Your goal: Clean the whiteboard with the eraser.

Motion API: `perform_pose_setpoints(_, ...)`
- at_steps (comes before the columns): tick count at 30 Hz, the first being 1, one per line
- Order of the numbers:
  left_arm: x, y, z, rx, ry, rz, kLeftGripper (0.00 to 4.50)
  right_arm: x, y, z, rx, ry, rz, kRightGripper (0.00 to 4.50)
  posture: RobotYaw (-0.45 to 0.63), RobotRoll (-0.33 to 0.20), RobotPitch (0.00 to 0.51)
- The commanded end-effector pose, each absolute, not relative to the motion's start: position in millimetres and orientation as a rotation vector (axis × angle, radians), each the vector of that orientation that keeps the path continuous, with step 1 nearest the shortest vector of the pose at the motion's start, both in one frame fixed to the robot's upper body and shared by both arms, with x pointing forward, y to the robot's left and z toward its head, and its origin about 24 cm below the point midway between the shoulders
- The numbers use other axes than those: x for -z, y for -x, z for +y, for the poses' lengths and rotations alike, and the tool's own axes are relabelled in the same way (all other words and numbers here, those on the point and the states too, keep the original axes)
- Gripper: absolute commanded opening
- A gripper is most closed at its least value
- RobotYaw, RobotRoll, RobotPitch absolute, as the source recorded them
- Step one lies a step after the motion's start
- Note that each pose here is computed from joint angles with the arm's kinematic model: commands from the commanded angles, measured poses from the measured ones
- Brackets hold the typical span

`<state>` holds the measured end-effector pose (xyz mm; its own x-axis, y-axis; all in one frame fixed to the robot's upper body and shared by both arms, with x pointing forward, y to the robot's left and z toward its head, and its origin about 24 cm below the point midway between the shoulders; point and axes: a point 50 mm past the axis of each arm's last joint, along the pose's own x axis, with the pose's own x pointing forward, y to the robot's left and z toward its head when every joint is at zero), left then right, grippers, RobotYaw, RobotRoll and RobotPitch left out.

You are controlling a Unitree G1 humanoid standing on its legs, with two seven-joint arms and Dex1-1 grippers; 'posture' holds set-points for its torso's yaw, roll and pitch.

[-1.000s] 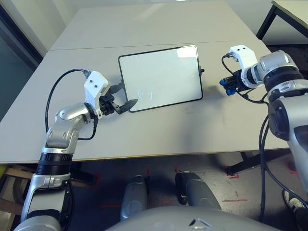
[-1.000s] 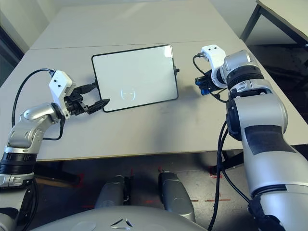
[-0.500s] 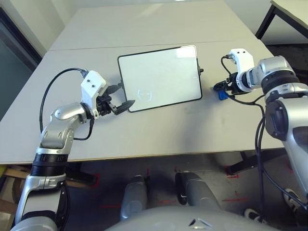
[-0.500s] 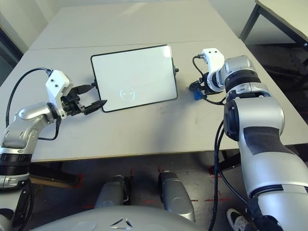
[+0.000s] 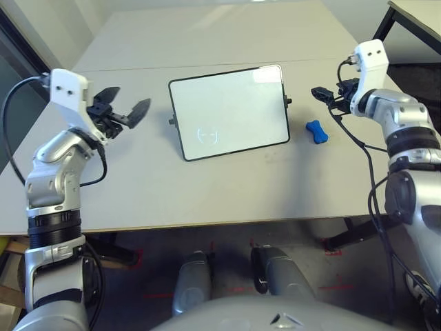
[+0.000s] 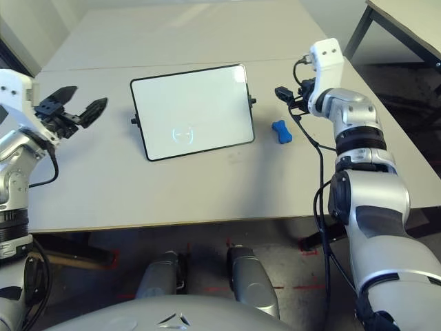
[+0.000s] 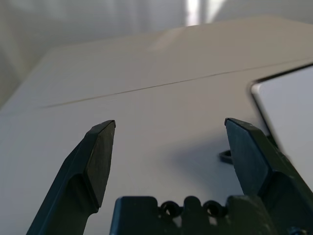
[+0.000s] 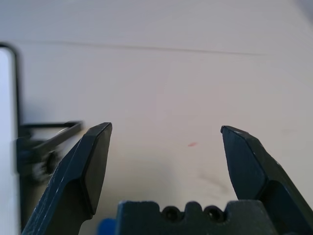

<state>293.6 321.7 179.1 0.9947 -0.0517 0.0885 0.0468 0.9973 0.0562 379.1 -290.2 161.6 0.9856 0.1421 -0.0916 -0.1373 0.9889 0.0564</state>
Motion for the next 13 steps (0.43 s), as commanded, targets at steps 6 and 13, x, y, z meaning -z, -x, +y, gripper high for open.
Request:
perform_pose_setpoints(6,-161.2,-296.7,361.6,-0.215,0.013,-0.051,4.50,-126.7,-358.5,-305.3,-0.044,-0.002,0.023,4.48,-0.05,0.000,0.082)
perform_pose_setpoints(13,-157.7,-303.6,367.3,-0.259,0.018,-0.054,4.50,-117.3,-352.5,-304.7,0.000,-0.007,-0.041,4.48,-0.06,0.000,0.057)
